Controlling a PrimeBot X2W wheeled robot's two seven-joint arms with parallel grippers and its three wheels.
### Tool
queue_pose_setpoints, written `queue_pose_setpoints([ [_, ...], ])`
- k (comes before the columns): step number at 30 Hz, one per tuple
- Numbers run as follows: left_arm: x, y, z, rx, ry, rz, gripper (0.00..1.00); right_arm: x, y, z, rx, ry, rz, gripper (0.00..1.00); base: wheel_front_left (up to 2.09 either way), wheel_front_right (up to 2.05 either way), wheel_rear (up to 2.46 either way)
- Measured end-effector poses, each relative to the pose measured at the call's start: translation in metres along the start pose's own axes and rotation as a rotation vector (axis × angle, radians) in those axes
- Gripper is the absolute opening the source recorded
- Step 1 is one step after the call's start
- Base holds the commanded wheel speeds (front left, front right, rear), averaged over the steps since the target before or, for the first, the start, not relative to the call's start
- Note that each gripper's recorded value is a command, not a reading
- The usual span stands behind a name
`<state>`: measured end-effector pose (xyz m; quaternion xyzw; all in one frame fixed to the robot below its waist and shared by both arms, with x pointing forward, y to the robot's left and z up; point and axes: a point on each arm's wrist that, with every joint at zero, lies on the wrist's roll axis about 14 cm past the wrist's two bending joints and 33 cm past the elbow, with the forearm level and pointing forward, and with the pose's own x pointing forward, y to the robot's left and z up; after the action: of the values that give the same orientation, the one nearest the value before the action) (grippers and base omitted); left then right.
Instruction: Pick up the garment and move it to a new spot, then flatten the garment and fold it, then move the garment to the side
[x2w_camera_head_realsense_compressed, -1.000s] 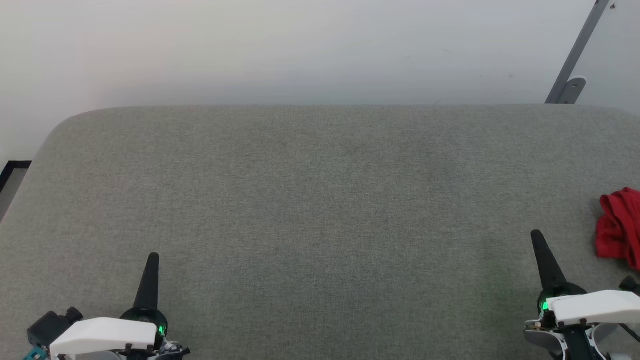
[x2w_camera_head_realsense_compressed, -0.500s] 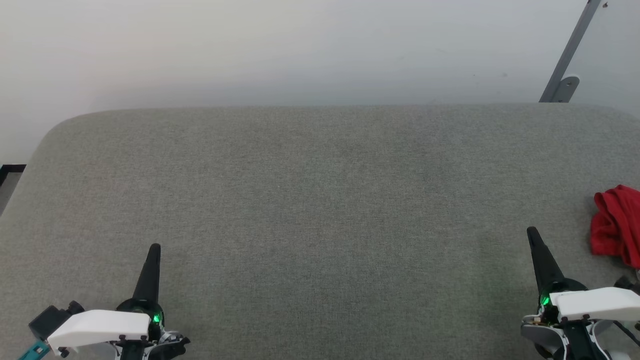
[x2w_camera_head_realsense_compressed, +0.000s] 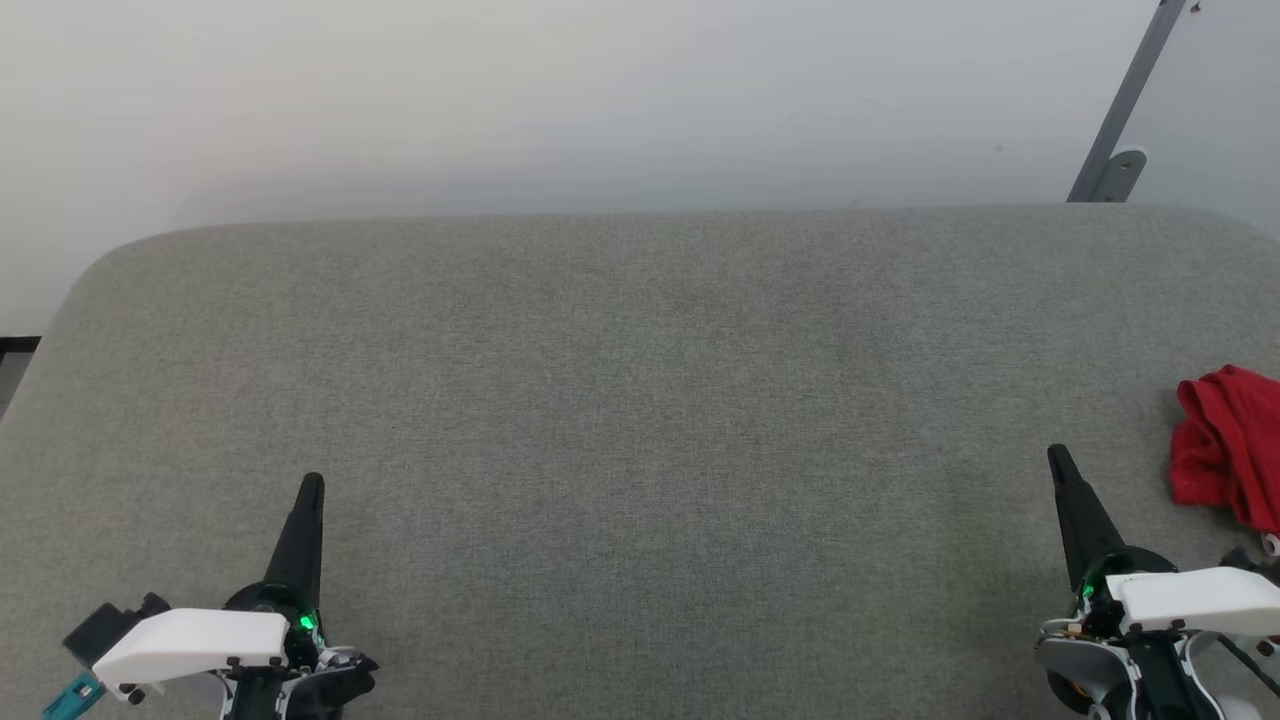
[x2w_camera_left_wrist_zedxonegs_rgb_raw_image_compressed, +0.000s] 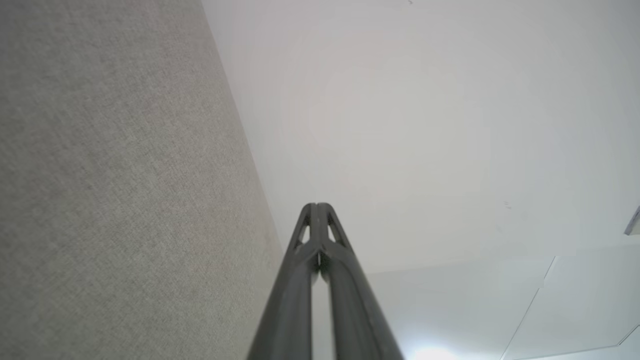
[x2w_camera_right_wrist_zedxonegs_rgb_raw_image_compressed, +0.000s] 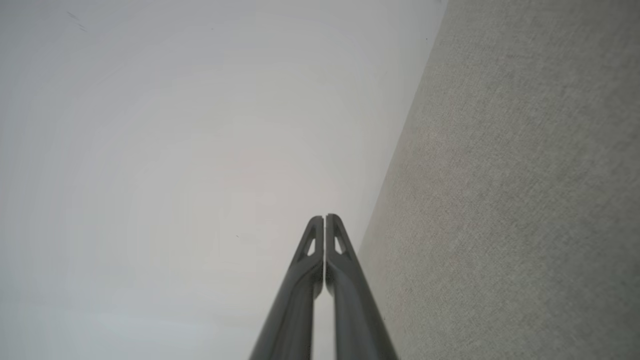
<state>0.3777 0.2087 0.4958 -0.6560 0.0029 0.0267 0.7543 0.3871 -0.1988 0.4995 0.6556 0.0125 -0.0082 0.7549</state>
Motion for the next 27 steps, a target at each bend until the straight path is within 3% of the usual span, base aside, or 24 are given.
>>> queue_pose_setpoints([
  [20,0.0089,-0.0089,-0.0079,-0.137,0.035,-0.028,0.0,0.0005,0.0049,0.0021,0.137,-0.005,0.021,0.0,0.0,0.0,0.0],
  [27,0.0093,-0.0096,-0.0083,-0.139,0.037,-0.03,0.0,0.0012,0.006,0.0021,0.142,-0.005,0.024,0.0,0.0,0.0,0.0],
])
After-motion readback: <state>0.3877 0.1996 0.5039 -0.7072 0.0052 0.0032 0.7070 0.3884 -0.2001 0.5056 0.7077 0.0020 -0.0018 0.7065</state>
